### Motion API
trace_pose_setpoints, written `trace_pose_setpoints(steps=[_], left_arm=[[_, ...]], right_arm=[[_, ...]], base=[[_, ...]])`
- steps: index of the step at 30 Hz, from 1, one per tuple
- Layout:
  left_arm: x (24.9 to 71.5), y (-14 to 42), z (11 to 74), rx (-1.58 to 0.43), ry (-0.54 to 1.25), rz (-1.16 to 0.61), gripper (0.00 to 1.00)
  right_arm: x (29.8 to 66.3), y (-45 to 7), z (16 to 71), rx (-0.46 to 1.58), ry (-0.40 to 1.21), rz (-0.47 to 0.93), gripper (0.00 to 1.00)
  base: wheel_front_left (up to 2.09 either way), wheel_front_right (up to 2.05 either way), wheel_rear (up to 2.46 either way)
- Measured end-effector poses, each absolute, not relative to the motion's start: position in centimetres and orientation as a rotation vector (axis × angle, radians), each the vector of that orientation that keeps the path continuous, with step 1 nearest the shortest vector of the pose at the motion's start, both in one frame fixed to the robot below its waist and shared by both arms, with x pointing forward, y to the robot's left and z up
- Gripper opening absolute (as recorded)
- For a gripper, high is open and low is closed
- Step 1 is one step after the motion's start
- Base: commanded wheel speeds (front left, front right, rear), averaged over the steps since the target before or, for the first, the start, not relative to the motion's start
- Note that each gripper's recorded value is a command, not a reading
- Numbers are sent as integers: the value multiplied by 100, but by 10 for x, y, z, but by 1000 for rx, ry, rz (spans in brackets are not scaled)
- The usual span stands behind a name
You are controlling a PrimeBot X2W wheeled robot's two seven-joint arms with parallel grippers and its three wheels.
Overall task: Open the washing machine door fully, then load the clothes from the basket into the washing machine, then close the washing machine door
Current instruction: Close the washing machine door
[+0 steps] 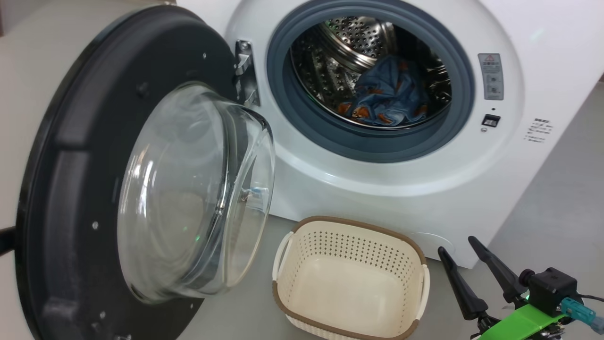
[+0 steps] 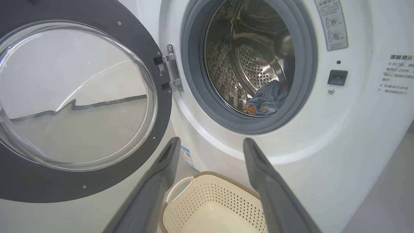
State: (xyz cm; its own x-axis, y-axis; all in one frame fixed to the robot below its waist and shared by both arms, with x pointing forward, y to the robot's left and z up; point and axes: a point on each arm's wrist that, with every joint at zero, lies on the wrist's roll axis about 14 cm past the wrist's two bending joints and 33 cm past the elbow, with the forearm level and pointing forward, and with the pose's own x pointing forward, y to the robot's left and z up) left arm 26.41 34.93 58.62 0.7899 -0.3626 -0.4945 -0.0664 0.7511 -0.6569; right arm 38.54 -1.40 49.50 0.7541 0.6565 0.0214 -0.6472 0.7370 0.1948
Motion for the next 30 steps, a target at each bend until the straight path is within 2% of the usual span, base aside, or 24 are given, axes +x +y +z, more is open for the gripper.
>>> trace_pose_setpoints(steps=[30], left_arm=[[321,202,589,-516,750,-643,0]], right_arm=[[369,-98,497,214,17,452,100]], base=[[0,0,0]])
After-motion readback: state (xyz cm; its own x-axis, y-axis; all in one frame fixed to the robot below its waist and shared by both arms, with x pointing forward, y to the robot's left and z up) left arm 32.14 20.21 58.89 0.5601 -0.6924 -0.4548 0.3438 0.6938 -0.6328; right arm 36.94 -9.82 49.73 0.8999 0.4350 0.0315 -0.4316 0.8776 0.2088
